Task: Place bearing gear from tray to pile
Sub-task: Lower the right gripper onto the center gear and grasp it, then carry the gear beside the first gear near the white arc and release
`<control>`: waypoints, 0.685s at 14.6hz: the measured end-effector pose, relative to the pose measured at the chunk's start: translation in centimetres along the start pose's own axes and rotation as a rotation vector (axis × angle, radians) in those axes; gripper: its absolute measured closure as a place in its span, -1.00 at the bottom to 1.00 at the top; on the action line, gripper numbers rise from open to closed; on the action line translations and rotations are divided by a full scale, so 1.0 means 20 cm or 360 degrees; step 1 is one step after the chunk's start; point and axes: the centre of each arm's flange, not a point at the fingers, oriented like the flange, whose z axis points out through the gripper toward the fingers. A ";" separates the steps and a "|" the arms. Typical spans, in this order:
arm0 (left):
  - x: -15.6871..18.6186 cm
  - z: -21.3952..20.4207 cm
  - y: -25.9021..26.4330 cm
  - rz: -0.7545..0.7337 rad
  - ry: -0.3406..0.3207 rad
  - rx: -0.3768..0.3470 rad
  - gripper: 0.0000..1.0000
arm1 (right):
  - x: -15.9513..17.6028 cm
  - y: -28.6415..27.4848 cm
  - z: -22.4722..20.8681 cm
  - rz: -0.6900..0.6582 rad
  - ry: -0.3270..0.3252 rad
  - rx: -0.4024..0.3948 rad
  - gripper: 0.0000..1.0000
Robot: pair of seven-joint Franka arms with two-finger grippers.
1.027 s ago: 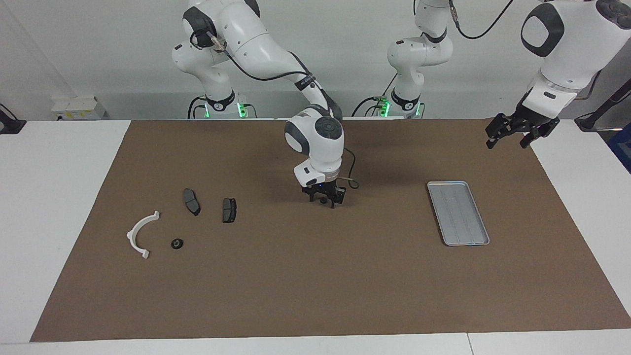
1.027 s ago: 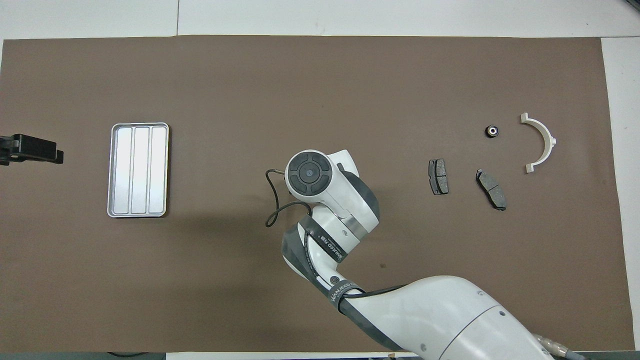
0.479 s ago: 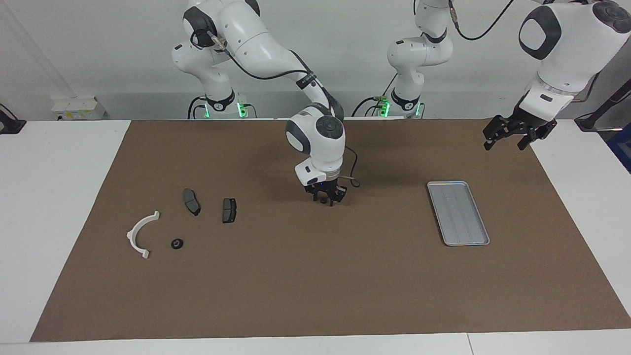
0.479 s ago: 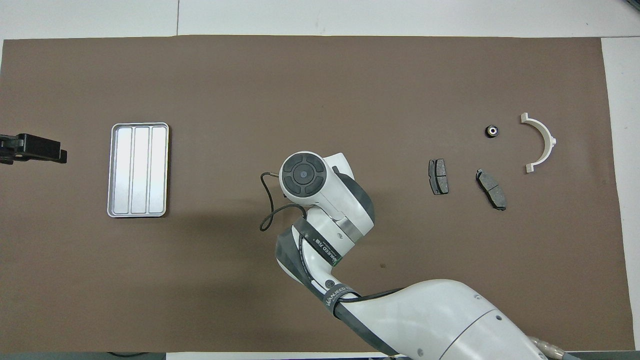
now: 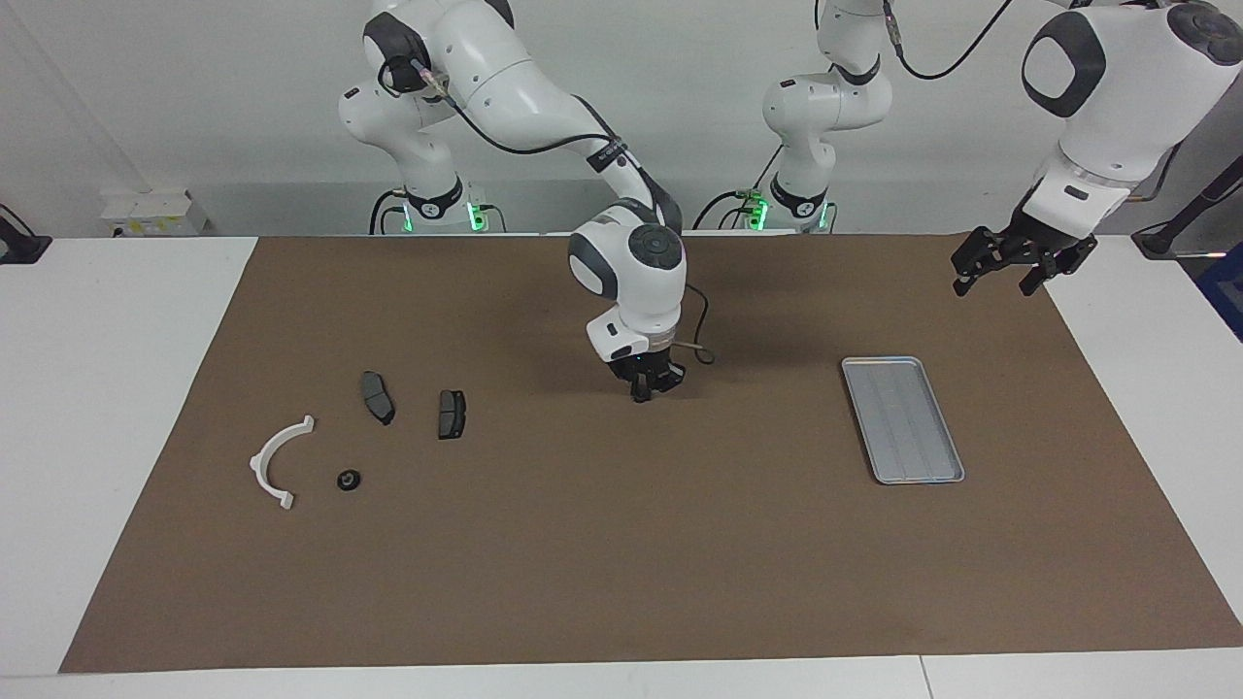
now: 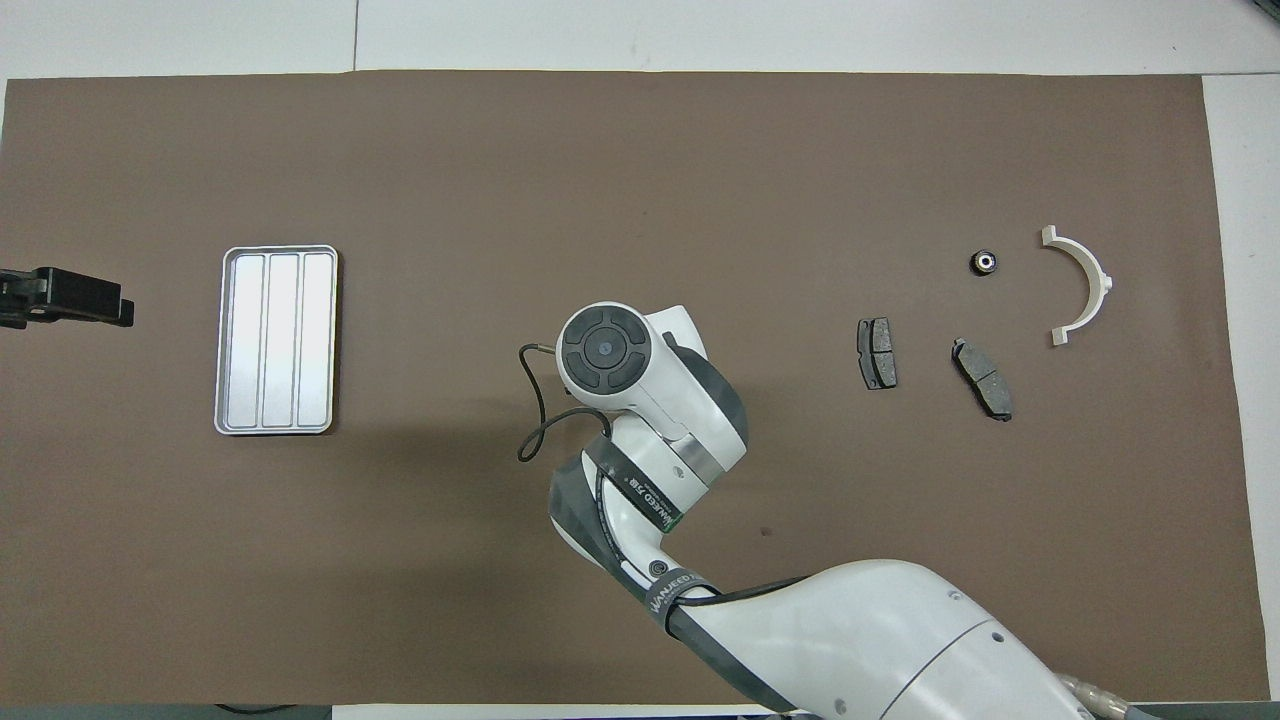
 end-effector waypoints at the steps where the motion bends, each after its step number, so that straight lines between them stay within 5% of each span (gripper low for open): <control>1: 0.00 0.00 0.00 0.0000 0.0000 0.0000 -1.00 | 0.00 0.00 0.00 0.0001 0.0000 0.0000 0.54; 6: 0.00 0.00 0.00 0.0000 0.0000 0.0000 -1.00 | 0.06 -0.01 -0.09 0.0022 -0.0001 -0.0028 0.54; 10: 0.00 0.00 0.00 0.0000 0.0000 0.0000 -1.00 | 0.38 0.11 -0.41 0.0002 0.0006 -0.0062 0.54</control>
